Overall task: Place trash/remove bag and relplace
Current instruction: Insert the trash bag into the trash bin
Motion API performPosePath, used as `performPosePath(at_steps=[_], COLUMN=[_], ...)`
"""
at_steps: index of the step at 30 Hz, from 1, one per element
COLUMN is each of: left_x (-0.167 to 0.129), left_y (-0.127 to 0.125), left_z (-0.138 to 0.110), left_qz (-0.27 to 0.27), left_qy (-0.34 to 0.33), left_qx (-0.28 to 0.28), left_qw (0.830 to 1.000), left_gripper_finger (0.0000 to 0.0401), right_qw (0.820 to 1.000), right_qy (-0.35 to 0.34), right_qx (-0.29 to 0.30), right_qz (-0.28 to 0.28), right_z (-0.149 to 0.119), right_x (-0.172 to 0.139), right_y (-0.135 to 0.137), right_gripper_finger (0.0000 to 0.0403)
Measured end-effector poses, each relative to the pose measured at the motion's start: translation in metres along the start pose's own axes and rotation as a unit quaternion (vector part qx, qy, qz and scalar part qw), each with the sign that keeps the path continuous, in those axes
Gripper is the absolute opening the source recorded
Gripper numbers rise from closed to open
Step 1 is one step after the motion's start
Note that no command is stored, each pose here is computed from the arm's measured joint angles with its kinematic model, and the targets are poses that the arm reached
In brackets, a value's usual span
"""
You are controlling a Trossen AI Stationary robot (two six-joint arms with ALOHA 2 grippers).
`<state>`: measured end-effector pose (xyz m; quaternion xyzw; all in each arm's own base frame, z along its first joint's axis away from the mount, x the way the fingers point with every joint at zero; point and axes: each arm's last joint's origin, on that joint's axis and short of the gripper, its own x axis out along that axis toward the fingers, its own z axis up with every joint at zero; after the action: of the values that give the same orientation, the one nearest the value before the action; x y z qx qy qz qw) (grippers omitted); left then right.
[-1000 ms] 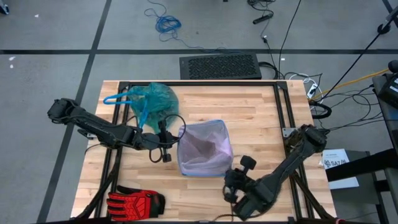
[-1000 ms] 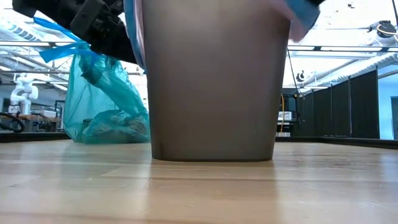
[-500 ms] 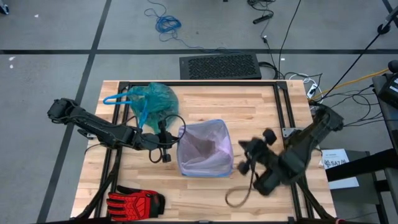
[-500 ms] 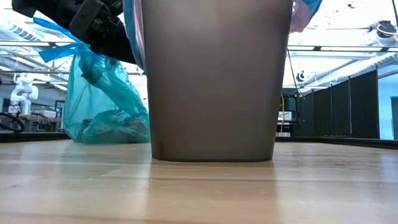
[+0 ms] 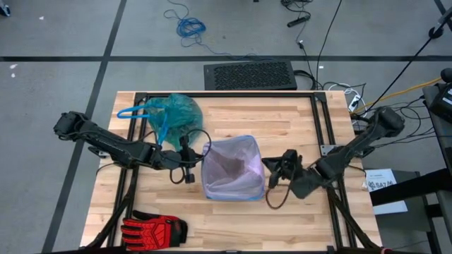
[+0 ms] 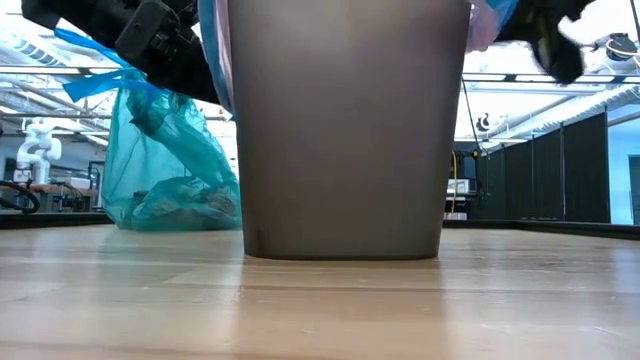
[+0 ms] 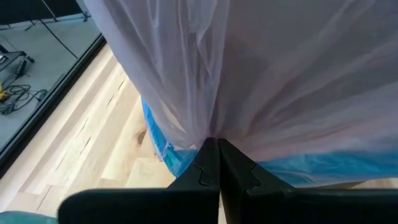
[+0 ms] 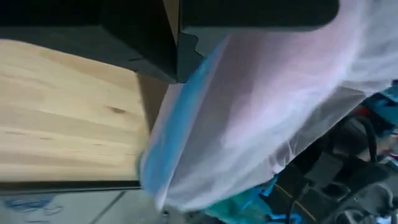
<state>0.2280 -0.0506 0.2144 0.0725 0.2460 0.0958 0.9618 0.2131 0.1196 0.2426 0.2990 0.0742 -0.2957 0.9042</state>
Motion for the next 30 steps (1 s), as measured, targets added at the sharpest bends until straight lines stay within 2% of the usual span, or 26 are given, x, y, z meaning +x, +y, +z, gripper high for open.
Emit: performPosePath(at_steps=[5,14,17,20,24,30], left_x=[0.0,0.001,0.003,0.003,0.003,0.003], left_y=[0.001,0.003,0.005,0.006,0.006,0.005], left_z=[0.0,-0.004,-0.007,-0.008,-0.008,-0.009], left_qz=[0.001,0.009,0.014,0.016,0.016,0.012], left_qy=[0.001,0.012,0.017,0.021,0.021,0.023], left_qx=[-0.013,-0.023,-0.027,-0.032,-0.032,-0.03], left_qw=[1.0,1.0,0.999,0.999,0.999,0.999], left_gripper_finger=[0.0,0.0,0.0,0.0,0.0,0.0], right_qw=[0.999,0.998,0.997,0.997,0.999,0.994], right_qy=[-0.006,0.059,0.078,0.081,0.022,-0.108], right_qx=[0.0,-0.009,-0.003,-0.002,0.008,-0.025], right_qz=[0.033,0.004,0.0,0.012,0.024,-0.019], right_z=[-0.013,-0.041,-0.051,-0.055,-0.043,-0.016], right_x=[0.023,0.058,0.062,0.053,0.029,0.011], right_y=[-0.009,-0.02,-0.021,-0.018,-0.01,-0.008], right_gripper_finger=[0.0,0.0,0.0,0.0,0.0,0.0])
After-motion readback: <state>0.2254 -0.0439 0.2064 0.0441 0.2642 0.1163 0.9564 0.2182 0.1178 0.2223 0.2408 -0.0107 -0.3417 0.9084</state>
